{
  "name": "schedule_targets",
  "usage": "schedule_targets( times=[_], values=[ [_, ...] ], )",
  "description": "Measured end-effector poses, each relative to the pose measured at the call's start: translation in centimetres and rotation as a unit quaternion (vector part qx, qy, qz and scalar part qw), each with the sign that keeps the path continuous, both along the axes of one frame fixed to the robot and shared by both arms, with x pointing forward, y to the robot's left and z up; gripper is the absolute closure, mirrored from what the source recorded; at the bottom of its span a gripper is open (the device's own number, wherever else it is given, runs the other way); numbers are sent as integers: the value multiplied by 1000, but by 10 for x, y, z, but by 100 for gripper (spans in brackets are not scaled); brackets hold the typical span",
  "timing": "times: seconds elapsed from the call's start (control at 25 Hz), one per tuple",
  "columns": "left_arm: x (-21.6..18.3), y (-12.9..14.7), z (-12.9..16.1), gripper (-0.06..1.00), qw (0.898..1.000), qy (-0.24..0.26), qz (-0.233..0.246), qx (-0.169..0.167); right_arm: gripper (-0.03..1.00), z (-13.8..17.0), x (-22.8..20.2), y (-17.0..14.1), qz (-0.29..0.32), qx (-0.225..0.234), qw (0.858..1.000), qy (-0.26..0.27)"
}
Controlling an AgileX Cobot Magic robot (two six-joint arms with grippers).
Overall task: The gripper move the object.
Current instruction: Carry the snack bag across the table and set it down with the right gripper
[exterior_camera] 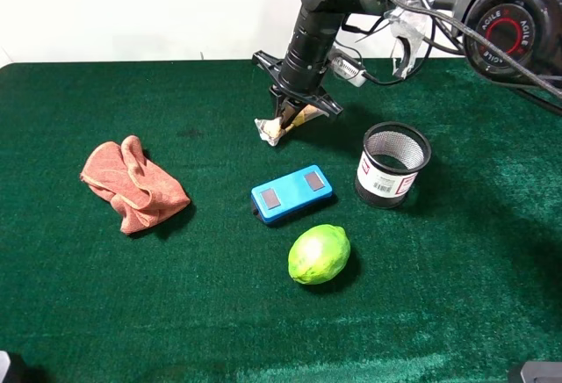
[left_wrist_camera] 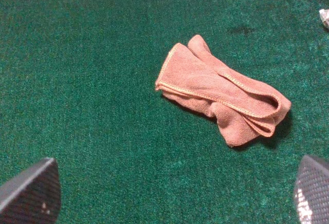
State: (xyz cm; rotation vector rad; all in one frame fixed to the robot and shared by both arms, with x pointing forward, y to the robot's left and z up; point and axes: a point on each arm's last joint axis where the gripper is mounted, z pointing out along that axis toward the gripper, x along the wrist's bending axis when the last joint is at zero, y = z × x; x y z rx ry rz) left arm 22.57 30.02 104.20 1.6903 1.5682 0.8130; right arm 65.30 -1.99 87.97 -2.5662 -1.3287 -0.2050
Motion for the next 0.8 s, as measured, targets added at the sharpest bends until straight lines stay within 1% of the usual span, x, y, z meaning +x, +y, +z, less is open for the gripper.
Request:
schedule_targets(
  times=[0.4,0.8],
  values=[
    [0,0,0,3,1000,0,0,0,91,7,-1,-1,2,0,1000,1],
    [0,0,0,3,1000,0,0,0,91,37,-3,-2,30,8,999,-23]
  ],
)
